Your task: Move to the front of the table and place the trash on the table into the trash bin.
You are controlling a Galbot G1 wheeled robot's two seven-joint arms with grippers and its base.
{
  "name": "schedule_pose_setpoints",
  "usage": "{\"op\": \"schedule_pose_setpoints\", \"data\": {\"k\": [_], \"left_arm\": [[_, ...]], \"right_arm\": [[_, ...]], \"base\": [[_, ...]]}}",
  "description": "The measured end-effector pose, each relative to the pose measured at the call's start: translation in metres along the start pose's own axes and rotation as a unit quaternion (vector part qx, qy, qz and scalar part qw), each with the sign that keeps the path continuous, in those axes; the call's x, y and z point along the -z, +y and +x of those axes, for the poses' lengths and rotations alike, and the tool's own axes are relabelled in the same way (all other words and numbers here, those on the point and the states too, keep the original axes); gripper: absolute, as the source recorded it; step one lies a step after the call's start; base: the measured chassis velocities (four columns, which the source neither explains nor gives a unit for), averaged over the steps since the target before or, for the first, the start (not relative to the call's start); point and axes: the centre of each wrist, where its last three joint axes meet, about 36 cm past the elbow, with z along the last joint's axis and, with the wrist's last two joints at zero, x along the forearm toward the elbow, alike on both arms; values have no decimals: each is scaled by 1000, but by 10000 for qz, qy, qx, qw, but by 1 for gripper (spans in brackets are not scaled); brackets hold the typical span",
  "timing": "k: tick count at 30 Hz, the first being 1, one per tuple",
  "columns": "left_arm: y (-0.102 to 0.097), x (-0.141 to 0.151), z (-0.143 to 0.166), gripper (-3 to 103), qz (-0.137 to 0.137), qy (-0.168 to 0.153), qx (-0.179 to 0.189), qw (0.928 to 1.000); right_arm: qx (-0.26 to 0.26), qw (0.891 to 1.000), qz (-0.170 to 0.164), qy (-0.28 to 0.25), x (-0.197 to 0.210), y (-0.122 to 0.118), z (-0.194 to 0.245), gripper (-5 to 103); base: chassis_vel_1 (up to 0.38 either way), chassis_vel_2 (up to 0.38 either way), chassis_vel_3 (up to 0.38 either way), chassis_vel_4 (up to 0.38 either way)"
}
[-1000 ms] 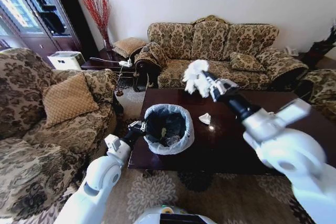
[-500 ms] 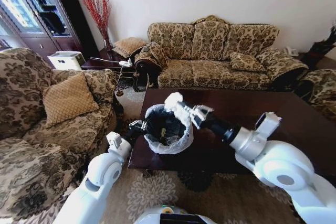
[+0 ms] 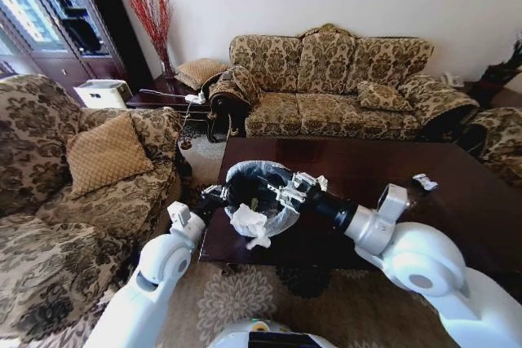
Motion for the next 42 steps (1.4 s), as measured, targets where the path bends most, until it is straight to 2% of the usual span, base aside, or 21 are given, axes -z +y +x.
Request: {"op": "schedule_pose_setpoints", "data": {"k": [1,4,5,7,8,9,14,19,20,23,25,26,27,30,36,42], "left_arm": [[0,0,0,3,2,5,1,10000],[1,-2,-2,3,17,28,-8,10000],[1,-2,-2,3,17,28,-8,10000],[2,-1,-3,3,18,54,-19,10000],[2,-1,-3,3,17,65,-24,10000],[2,-1,-3,3,16,90,-36,10000],[4,1,-3,3,-31,238,-68,9997],[6,10,1,3,-153,520,-119,9985],[6,18,4,3,-216,715,-162,9971],[6,25,6,3,-284,837,-212,9959],[7,30,6,3,-340,823,-211,9958],[8,34,5,3,-278,653,-205,9973],[8,34,5,3,-278,653,-205,9973],[8,46,3,3,-177,235,-101,9995],[6,46,9,3,-386,571,-72,9976],[4,46,11,3,-403,650,-107,9970]], "right_arm": [[-27,10000,2,-15,-1,-1,0,66],[-214,9997,73,-100,-3,-9,-2,83],[-214,9997,73,-100,-3,-9,-2,83],[-289,9994,120,-173,-2,-12,-2,93],[-319,9992,137,-199,-1,-13,-2,93],[-375,9989,174,-238,1,-15,-2,97],[-535,9976,265,-346,4,-20,0,100],[-664,9964,313,-423,5,-23,0,100],[-682,9962,312,-442,5,-24,0,100],[-688,9961,305,-460,5,-24,0,100],[-691,9961,295,-464,4,-24,0,100],[-695,9961,284,-462,2,-24,-1,100],[-695,9961,284,-462,2,-24,-1,100],[-709,9962,231,-446,-3,-23,-1,100],[-726,9961,239,-444,-4,-23,-2,100],[-730,9960,222,-465,-4,-23,-2,100]], "base": [[0,0,0,0],[0,0,0,0],[0,0,0,0],[0,0,0,0],[0,0,0,0],[0,0,0,0],[0,0,0,0],[0,0,0,0],[0,0,0,0],[0,0,0,0],[0,0,0,0],[0,0,0,0],[0,0,0,0],[0,0,0,0],[0,0,0,0],[0,0,0,0]]}}
